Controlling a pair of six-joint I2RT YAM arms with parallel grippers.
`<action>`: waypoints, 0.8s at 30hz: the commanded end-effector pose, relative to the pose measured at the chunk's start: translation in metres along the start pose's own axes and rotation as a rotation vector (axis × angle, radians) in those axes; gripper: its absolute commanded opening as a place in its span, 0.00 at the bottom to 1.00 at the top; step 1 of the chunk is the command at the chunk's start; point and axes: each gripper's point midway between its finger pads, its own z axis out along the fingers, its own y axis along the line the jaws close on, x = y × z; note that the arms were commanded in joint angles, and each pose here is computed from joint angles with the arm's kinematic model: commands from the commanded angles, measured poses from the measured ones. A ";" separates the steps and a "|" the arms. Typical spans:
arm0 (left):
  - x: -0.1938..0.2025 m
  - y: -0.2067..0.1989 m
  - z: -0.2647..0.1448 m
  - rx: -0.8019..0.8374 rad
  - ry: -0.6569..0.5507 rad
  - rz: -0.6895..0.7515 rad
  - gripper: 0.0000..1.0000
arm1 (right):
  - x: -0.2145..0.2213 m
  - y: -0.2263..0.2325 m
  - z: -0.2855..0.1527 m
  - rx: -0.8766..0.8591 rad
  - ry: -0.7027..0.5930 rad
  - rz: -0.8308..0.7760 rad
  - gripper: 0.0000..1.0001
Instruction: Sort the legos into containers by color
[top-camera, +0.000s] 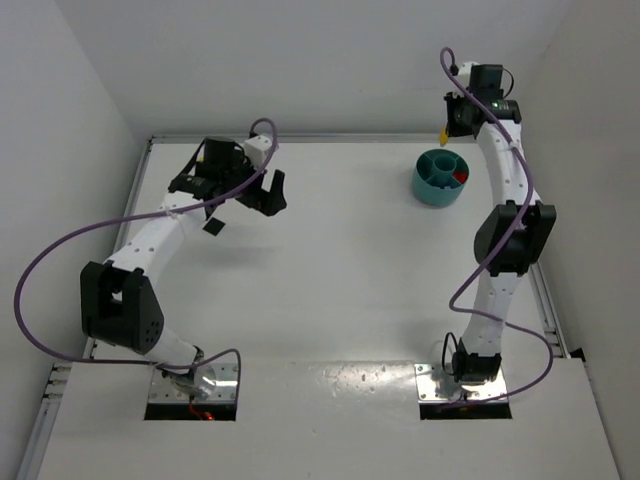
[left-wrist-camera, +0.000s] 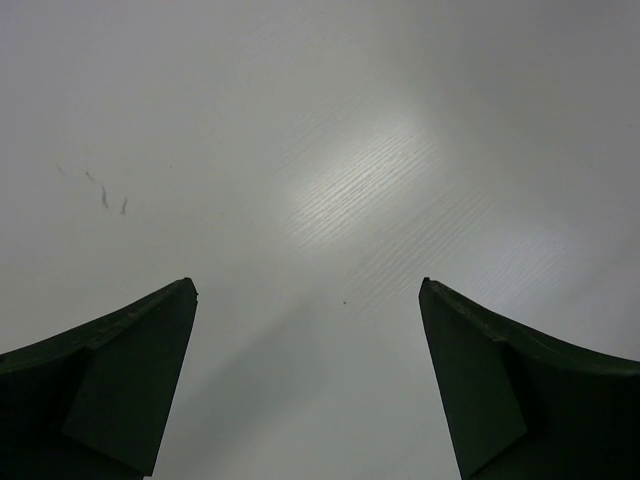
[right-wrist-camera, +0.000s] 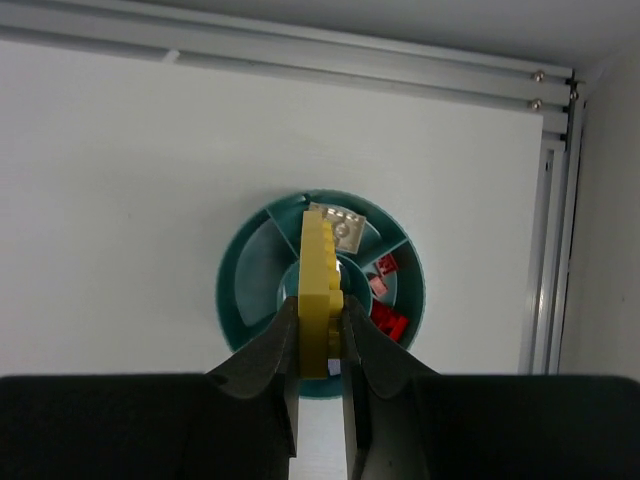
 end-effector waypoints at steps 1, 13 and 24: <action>-0.014 0.001 0.000 0.008 -0.046 -0.017 1.00 | -0.004 -0.022 -0.002 0.053 -0.004 -0.019 0.05; -0.007 0.004 0.011 0.010 -0.030 -0.034 1.00 | 0.021 -0.025 0.023 0.027 0.064 -0.016 0.05; 0.003 0.017 0.013 -0.010 -0.009 -0.061 1.00 | 0.023 -0.019 0.014 -0.006 0.078 -0.014 0.05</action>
